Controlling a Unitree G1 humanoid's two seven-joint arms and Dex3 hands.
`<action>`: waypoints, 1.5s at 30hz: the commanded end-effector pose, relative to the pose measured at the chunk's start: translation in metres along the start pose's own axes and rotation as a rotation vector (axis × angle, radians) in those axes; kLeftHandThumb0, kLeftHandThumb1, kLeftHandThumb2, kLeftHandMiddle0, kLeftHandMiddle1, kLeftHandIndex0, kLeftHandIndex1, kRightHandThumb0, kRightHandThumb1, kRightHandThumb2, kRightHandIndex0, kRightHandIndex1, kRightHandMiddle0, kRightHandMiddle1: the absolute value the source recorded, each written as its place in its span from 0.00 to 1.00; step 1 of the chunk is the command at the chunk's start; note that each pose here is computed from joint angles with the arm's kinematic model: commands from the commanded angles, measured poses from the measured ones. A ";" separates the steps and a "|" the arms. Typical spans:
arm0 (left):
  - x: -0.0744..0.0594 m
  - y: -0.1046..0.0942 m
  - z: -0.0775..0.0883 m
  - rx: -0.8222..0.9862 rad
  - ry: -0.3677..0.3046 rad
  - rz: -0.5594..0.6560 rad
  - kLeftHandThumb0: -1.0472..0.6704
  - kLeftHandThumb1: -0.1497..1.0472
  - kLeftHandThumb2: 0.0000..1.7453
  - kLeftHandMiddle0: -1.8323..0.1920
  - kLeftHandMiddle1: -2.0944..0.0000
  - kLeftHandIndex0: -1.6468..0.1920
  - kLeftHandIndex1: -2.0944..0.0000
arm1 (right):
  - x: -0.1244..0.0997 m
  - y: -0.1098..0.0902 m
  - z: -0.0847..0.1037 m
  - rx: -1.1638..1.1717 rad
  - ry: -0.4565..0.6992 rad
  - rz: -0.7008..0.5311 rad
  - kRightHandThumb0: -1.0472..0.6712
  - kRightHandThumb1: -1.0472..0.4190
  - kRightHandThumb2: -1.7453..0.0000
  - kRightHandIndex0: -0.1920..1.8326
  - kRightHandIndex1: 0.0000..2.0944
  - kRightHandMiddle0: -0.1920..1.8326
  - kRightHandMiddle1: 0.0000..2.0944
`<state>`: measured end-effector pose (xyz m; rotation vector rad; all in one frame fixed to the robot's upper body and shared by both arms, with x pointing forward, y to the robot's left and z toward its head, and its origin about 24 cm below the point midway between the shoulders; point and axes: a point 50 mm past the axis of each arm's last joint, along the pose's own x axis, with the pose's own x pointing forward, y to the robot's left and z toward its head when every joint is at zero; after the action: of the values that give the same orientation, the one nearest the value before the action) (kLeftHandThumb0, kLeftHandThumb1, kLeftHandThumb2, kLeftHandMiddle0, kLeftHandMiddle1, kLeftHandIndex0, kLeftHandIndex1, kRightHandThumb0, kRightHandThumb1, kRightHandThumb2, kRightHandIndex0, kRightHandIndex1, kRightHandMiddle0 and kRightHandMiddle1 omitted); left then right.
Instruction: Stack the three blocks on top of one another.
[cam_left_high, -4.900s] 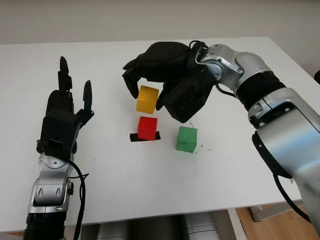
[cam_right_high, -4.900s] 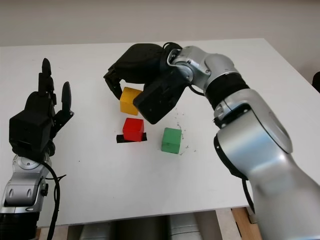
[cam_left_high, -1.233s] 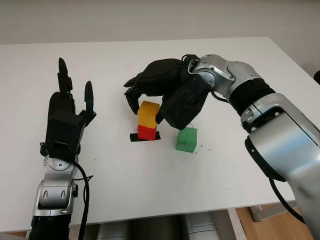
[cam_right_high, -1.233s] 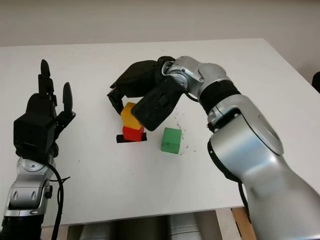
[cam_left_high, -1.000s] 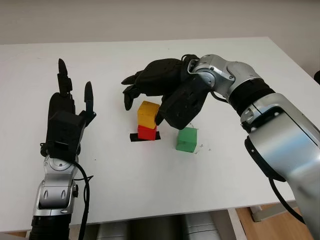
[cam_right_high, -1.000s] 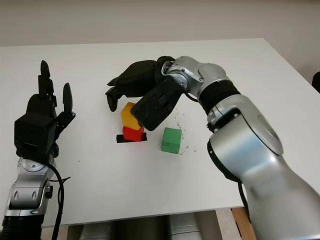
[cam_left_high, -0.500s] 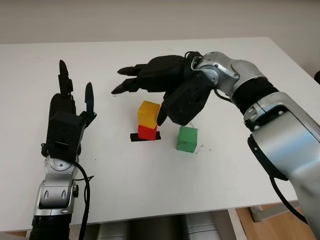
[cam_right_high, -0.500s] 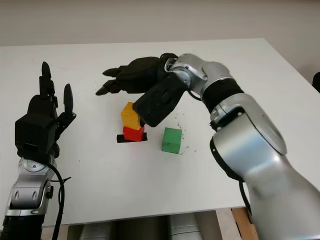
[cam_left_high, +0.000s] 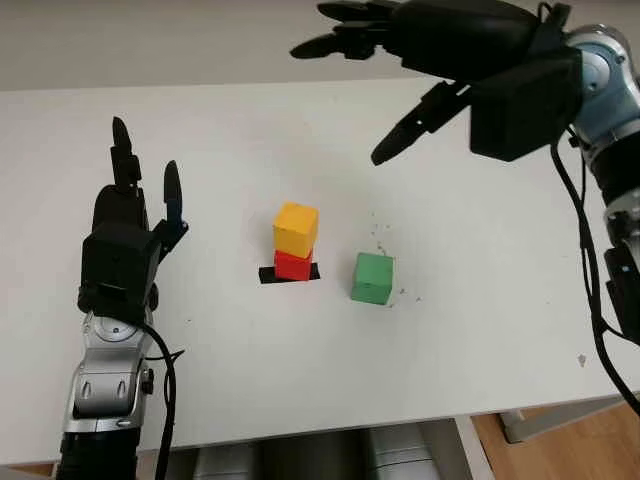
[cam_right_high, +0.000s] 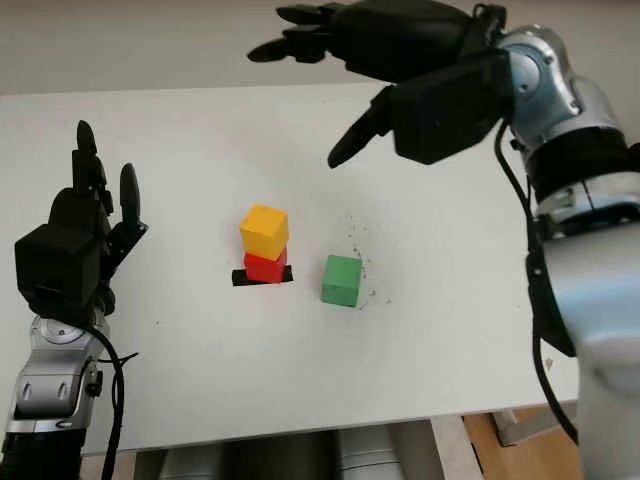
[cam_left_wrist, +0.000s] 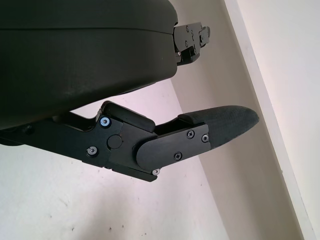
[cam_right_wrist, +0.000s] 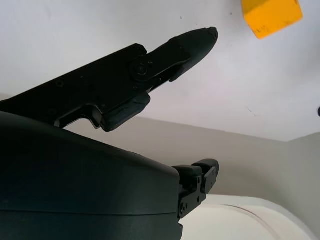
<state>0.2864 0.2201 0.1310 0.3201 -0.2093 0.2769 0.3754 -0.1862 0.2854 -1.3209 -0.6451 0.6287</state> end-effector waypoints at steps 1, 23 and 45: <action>0.001 0.003 0.001 0.009 -0.013 -0.002 0.14 1.00 0.42 1.00 0.98 1.00 0.98 | -0.013 0.002 -0.006 0.018 0.019 -0.020 0.23 0.11 0.97 0.12 0.04 0.22 0.11; 0.004 0.008 0.006 0.046 -0.032 -0.033 0.14 1.00 0.41 0.99 0.97 0.98 0.97 | -0.044 0.049 0.004 -0.306 -0.112 0.224 0.33 0.09 0.97 0.15 0.03 0.29 0.08; 0.003 0.007 0.007 0.062 -0.031 -0.030 0.14 1.00 0.41 0.99 0.97 0.98 0.97 | -0.015 0.070 0.023 -0.450 -0.282 0.326 0.25 0.12 0.97 0.16 0.03 0.34 0.08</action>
<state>0.2862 0.2255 0.1342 0.3822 -0.2029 0.2496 0.3434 -0.1758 0.2116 -1.7887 -0.8178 0.9953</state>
